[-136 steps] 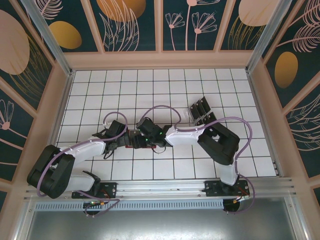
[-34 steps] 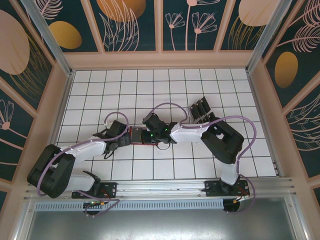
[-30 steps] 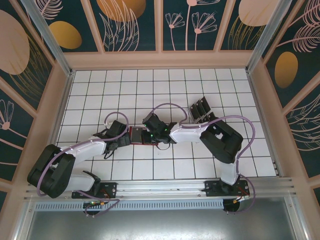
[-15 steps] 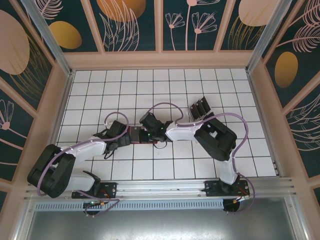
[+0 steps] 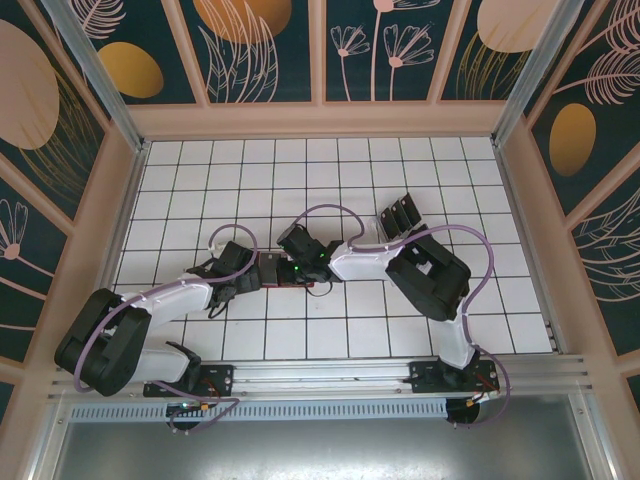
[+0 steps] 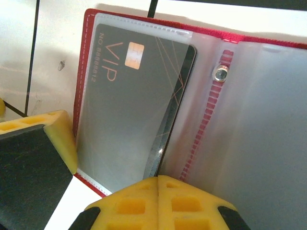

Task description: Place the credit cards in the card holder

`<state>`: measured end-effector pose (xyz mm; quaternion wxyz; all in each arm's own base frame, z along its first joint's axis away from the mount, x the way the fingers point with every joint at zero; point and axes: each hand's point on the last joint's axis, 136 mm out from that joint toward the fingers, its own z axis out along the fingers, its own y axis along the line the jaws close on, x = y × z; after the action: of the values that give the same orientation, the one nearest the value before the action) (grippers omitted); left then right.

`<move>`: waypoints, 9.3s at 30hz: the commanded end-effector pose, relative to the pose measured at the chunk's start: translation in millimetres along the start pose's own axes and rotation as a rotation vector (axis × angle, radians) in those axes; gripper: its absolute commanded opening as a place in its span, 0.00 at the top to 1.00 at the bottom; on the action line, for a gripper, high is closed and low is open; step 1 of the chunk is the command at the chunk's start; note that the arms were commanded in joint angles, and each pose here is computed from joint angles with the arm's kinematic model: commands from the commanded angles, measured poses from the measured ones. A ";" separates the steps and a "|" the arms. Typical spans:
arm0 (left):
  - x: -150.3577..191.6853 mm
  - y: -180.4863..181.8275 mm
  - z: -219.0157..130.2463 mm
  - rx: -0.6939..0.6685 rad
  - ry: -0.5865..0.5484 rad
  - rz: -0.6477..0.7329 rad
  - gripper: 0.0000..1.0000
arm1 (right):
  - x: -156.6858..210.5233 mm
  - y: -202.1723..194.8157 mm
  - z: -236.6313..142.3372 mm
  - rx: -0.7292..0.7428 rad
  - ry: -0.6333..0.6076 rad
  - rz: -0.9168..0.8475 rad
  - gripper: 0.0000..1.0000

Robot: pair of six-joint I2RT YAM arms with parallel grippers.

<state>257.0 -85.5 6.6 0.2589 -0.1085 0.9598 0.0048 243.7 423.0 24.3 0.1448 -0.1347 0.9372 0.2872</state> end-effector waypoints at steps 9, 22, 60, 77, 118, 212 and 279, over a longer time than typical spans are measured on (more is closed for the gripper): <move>-7.1 -13.5 -17.0 0.055 -0.006 -0.042 0.01 | -24.6 18.0 -54.2 -0.086 -0.101 0.000 0.93; -80.8 -38.5 -66.8 0.143 -0.219 -0.040 0.01 | -48.3 -47.9 -76.3 0.063 -0.142 -0.027 0.50; -68.6 -65.6 -56.1 0.295 -0.201 0.030 0.01 | -58.0 -17.6 -69.5 0.131 -0.149 -0.075 0.50; -67.0 -61.5 -58.7 0.293 -0.208 0.020 0.01 | -48.7 -44.7 -34.3 0.205 -0.110 -0.019 0.50; -21.0 -72.0 -50.9 0.422 -0.087 0.076 0.02 | -27.4 -43.2 -3.5 0.059 -0.005 0.039 0.53; 7.8 -65.3 -35.5 0.358 -0.112 -0.011 0.02 | -58.5 -4.5 -61.1 -0.152 -0.164 0.150 0.47; -42.0 -64.1 -69.7 0.249 -0.184 -0.045 0.02 | -71.6 -94.1 -161.6 0.247 -0.308 -0.054 0.56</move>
<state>265.0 -134.9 83.9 0.3517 -0.1094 0.9245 -0.0981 301.7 270.2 78.7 0.2661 -0.1099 0.9418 0.1735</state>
